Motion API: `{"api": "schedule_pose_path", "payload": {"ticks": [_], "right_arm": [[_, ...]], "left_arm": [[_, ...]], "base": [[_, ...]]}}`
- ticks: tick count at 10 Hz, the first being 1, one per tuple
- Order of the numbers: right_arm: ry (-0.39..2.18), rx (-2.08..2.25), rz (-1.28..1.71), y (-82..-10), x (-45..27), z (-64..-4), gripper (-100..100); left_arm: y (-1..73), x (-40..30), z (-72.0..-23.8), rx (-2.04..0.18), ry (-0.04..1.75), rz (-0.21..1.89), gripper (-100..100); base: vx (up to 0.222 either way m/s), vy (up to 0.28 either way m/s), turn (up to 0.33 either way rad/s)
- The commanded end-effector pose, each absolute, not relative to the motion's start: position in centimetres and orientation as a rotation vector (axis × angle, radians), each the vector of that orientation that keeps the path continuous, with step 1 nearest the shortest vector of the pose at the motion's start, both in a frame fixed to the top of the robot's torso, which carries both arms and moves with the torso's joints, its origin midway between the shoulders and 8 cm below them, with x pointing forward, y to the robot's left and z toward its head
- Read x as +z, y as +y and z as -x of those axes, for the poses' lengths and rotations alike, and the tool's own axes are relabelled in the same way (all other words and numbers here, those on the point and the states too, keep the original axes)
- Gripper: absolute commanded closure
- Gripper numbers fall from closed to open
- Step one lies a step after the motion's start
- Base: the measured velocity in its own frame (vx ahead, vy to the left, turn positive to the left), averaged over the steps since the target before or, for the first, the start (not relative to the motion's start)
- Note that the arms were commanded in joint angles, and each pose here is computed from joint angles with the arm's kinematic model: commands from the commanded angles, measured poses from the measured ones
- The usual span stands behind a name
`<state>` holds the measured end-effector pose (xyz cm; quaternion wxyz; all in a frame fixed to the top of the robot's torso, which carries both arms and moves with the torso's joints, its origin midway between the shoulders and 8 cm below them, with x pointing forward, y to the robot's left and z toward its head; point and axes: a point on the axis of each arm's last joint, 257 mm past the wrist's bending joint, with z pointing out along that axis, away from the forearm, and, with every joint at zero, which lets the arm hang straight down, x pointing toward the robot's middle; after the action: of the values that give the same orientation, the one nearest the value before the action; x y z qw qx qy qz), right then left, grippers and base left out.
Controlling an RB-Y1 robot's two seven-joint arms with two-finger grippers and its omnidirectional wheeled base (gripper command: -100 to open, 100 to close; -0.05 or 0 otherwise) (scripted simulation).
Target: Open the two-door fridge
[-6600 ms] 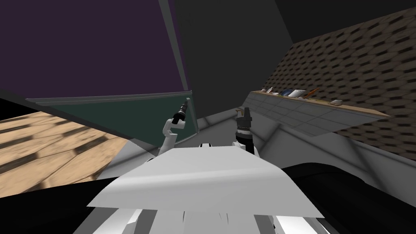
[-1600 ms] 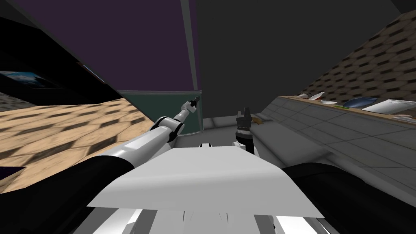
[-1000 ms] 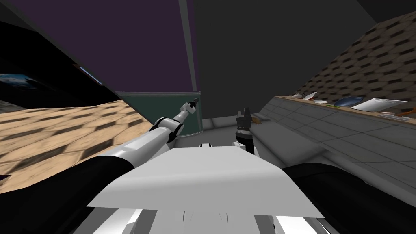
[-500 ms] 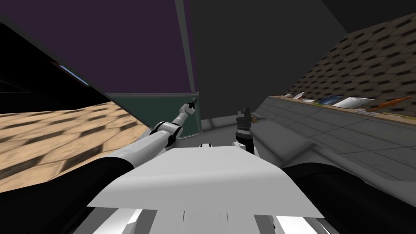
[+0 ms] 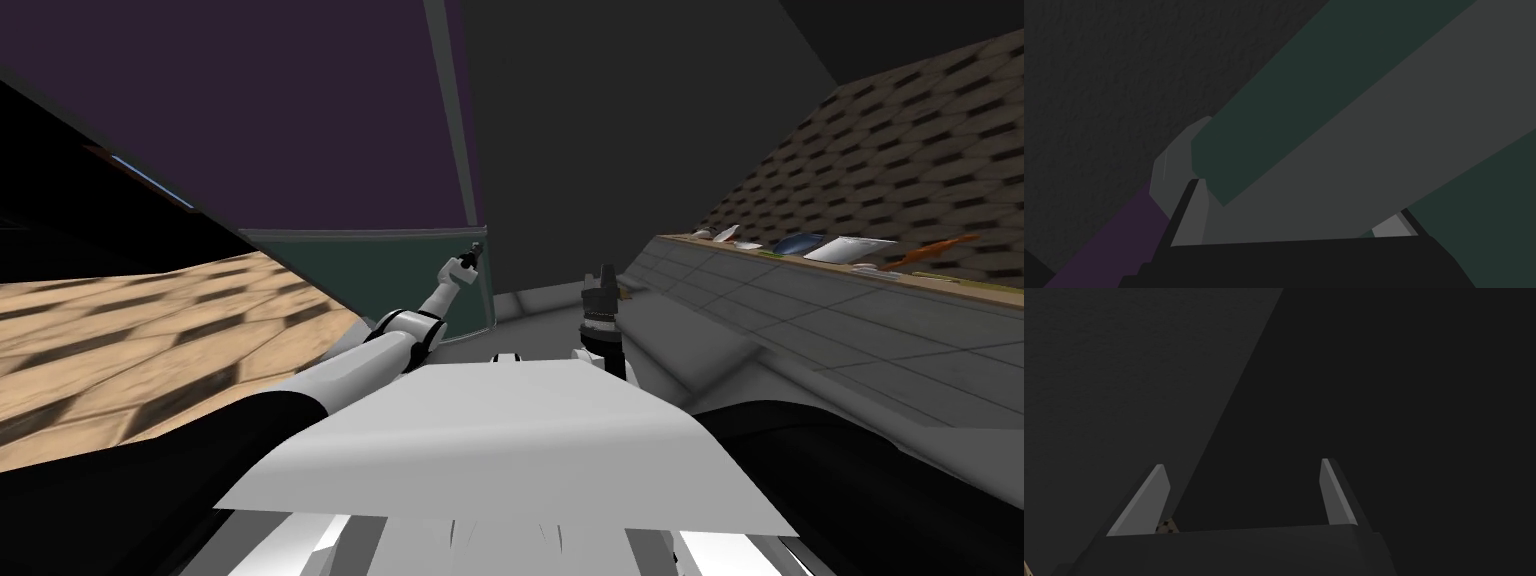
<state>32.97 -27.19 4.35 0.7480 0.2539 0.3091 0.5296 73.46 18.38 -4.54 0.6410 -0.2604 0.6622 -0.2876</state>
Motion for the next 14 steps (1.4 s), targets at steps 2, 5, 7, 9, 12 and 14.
{"api": "schedule_pose_path", "payload": {"ticks": [2,5,7,9,12,14], "right_arm": [[0.676,1.158,-0.555,-27.2,4.4,-33.0,0],[0.676,1.158,-0.555,-27.2,4.4,-33.0,0],[0.676,1.158,-0.555,-27.2,4.4,-33.0,0],[0.676,1.158,-0.555,-27.2,4.4,-33.0,0],[0.676,1.158,-0.555,-27.2,4.4,-33.0,0],[0.676,1.158,-0.555,-27.2,4.4,-33.0,0]], "left_arm": [[19.6,-6.1,-72.0,-0.632,1.520,0.632,100],[20.9,-6.1,-70.9,-0.608,1.513,0.648,100],[21.2,-6.6,-70.4,-0.605,1.515,0.658,100],[20.4,-4.3,-69.9,-0.635,1.477,0.633,100],[22.2,-5.0,-68.2,-0.601,1.478,0.662,100],[23.9,-5.8,-67.2,-0.559,1.491,0.688,100]], "base": [[0.026,0.029,-0.144],[0.015,0.007,-0.048],[0.024,0.026,-0.077],[-0.003,-0.002,0.017],[0.022,0.024,-0.108],[0.010,0.007,-0.074]]}}
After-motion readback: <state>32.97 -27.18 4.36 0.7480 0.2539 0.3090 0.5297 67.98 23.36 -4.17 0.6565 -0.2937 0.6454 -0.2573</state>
